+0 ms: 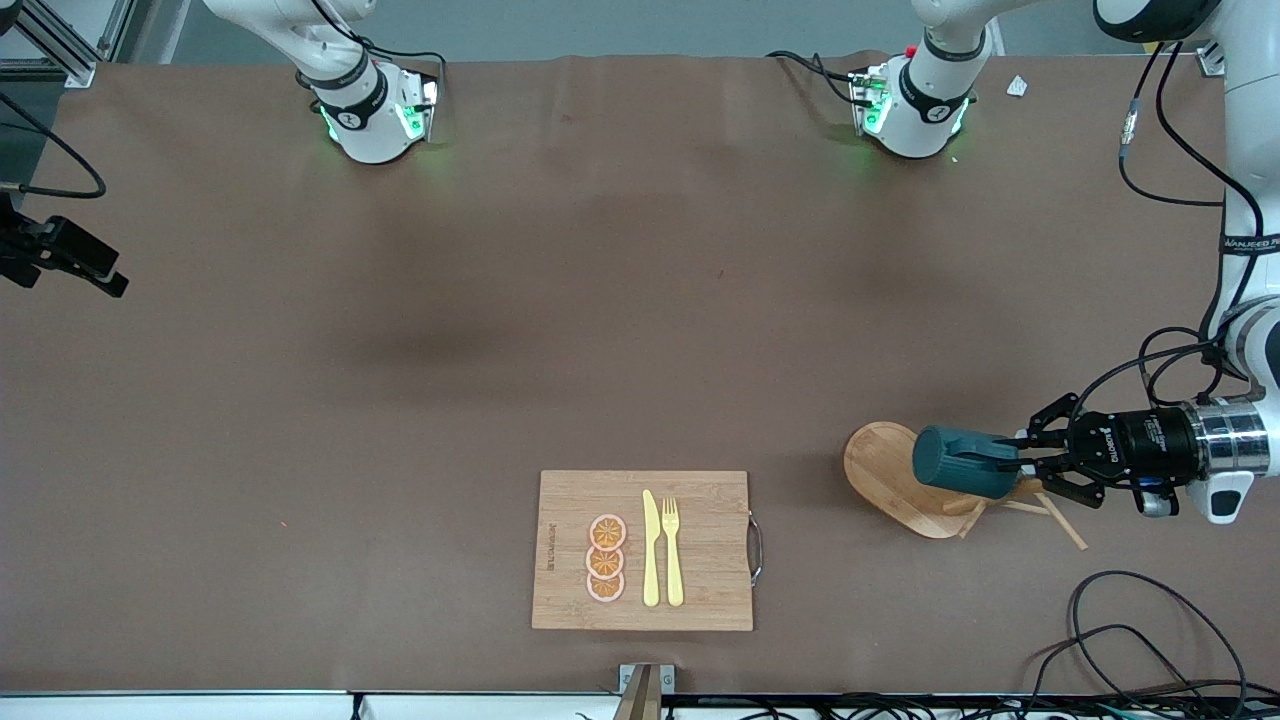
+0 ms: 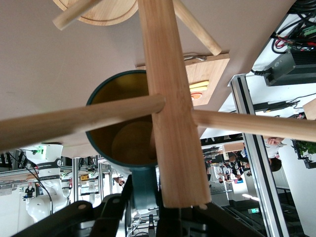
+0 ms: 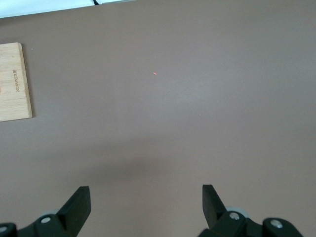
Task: Pass cup and hang on rack
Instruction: 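Hang the mug handle onto a rack peg with the left gripper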
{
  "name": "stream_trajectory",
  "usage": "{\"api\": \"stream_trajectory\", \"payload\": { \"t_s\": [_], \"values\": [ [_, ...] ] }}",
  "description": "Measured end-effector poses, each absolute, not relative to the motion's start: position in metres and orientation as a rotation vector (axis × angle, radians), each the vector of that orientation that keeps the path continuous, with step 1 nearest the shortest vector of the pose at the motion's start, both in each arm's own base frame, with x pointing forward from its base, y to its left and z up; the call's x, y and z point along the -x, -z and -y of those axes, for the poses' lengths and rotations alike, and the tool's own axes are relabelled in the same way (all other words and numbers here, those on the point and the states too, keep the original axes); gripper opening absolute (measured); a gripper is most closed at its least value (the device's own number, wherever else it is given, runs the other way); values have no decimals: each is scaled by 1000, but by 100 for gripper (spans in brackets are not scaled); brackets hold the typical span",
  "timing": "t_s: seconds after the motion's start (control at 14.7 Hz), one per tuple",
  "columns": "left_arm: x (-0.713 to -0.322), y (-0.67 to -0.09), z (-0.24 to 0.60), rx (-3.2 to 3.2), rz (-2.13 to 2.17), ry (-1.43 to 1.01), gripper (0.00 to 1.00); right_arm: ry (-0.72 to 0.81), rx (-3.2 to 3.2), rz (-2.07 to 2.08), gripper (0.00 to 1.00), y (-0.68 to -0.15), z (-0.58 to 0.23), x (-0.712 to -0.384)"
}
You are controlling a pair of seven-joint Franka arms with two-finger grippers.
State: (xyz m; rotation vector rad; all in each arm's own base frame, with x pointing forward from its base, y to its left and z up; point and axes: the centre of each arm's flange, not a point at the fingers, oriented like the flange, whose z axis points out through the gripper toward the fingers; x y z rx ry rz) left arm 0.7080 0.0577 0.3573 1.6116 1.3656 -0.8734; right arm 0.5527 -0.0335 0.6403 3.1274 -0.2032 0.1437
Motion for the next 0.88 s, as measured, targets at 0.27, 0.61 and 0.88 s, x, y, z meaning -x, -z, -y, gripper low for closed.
{"api": "stream_trajectory", "payload": {
  "t_s": [0.27, 0.61, 0.88],
  "values": [
    [-708, -358, -60, -1609, -1368, 871, 21, -148, -3127, 203, 100, -641, 33, -553],
    [-708, -358, -61, -1609, -1367, 869, 21, -151, -3127, 204, 100, -642, 34, -553],
    [-709, -359, -63, -1608, -1368, 865, 22, -151, -3127, 204, 100, -642, 34, -553]
  ]
}}
